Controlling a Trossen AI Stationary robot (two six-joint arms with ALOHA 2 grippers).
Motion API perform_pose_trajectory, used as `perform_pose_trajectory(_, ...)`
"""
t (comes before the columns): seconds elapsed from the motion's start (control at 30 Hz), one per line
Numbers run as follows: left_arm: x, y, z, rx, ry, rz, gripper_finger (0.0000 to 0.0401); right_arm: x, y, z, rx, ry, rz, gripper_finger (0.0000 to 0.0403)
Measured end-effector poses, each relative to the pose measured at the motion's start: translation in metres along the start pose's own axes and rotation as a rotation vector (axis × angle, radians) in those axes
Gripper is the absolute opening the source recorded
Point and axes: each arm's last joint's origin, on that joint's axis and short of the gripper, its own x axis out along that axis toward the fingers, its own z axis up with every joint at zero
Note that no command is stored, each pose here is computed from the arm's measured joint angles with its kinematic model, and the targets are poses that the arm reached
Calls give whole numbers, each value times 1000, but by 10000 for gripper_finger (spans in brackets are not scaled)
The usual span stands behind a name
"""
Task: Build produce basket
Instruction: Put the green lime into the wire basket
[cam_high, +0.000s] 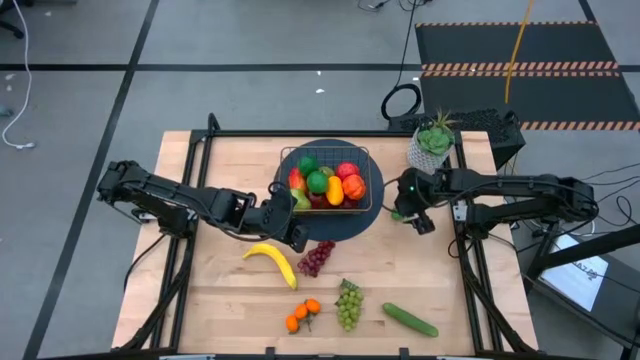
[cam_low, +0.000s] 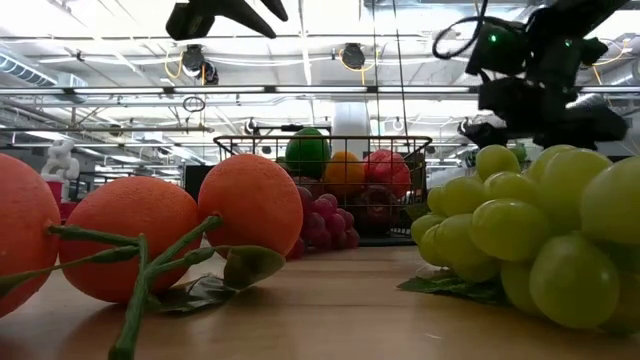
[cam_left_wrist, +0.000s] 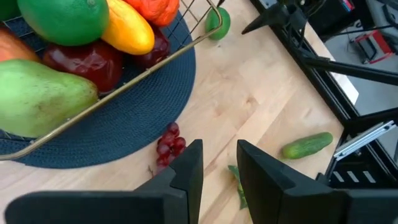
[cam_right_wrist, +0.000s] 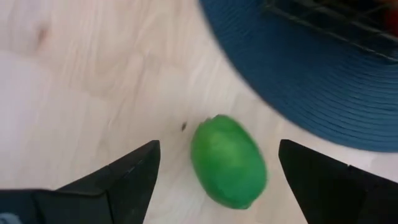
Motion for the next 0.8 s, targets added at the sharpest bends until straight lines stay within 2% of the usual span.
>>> perform_pose_trajectory(0.23, 0, 0, 0, 13, 0, 0, 97, 19, 7, -15, -157, -1, 0, 320)
perform_pose_trajectory(0.63, -1, -1, -2, -4, 8, -11, 97, 37, 12, -31, -208, 20, -63, 319)
perform_pose_trajectory(0.8, 0, -1, -1, -3, 7, -11, 97, 37, 12, -31, -207, 20, -66, 293)
